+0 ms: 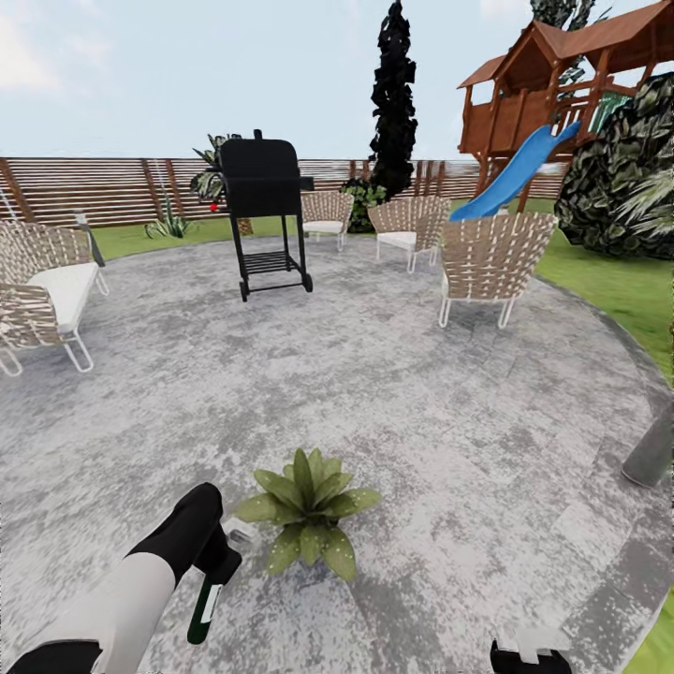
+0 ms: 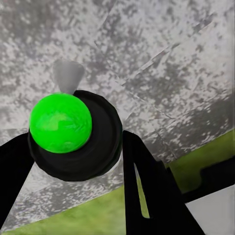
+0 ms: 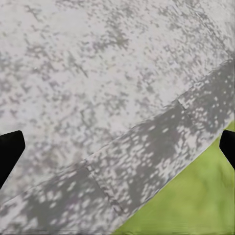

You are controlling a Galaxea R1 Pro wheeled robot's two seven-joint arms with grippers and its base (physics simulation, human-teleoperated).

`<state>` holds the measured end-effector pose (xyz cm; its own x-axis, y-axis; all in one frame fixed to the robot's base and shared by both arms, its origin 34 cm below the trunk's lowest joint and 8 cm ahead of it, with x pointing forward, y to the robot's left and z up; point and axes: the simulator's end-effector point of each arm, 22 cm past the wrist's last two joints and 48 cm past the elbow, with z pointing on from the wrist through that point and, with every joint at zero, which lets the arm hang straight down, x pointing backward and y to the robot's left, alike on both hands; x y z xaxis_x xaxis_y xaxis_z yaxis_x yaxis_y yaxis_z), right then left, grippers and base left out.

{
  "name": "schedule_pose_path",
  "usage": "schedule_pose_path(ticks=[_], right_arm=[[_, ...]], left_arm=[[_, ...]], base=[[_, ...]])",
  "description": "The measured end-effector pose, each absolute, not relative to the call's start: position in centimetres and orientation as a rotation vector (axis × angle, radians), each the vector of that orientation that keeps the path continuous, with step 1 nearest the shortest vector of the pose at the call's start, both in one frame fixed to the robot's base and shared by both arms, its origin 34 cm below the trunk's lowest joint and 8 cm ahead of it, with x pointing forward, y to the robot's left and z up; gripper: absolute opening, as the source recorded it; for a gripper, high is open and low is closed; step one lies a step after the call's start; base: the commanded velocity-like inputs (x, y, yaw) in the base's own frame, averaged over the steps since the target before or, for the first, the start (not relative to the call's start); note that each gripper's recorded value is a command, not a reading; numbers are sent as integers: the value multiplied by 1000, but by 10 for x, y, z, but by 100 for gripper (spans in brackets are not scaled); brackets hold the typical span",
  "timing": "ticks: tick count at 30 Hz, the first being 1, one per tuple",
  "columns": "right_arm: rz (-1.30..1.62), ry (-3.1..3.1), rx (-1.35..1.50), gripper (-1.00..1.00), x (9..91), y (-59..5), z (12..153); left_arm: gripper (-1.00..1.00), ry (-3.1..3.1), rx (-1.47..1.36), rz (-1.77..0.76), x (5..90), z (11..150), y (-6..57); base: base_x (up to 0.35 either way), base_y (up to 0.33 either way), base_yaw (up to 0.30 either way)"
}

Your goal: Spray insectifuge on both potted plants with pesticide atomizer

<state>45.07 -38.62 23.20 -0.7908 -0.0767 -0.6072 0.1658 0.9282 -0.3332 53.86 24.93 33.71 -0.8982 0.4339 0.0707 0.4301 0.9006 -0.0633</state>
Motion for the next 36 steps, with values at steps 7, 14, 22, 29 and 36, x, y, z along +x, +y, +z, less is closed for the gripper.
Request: schedule_pose_path(ticks=[7,14,22,29,36], right_arm=[[-493,2435,63,100,451,-386,232],[-493,2435,63,100,451,-386,232],[-493,2433,63,100,451,-386,232],[-494,2431,64,100,452,-387,233],[-507,2431,61,100,450,-394,234]], left_arm=[[-100,-2991,-670,74,545,342,247],[-100,-2992,-675,81,546,343,243],[-100,-2991,-680,83,545,342,242],[-100,-3069,-696,69,577,366,240],[-100,-2976,-920,175,591,400,214]], base=[[-134,230,-86],[-2,335,-293],[0,338,-300],[135,265,-204],[61,17,-7]])
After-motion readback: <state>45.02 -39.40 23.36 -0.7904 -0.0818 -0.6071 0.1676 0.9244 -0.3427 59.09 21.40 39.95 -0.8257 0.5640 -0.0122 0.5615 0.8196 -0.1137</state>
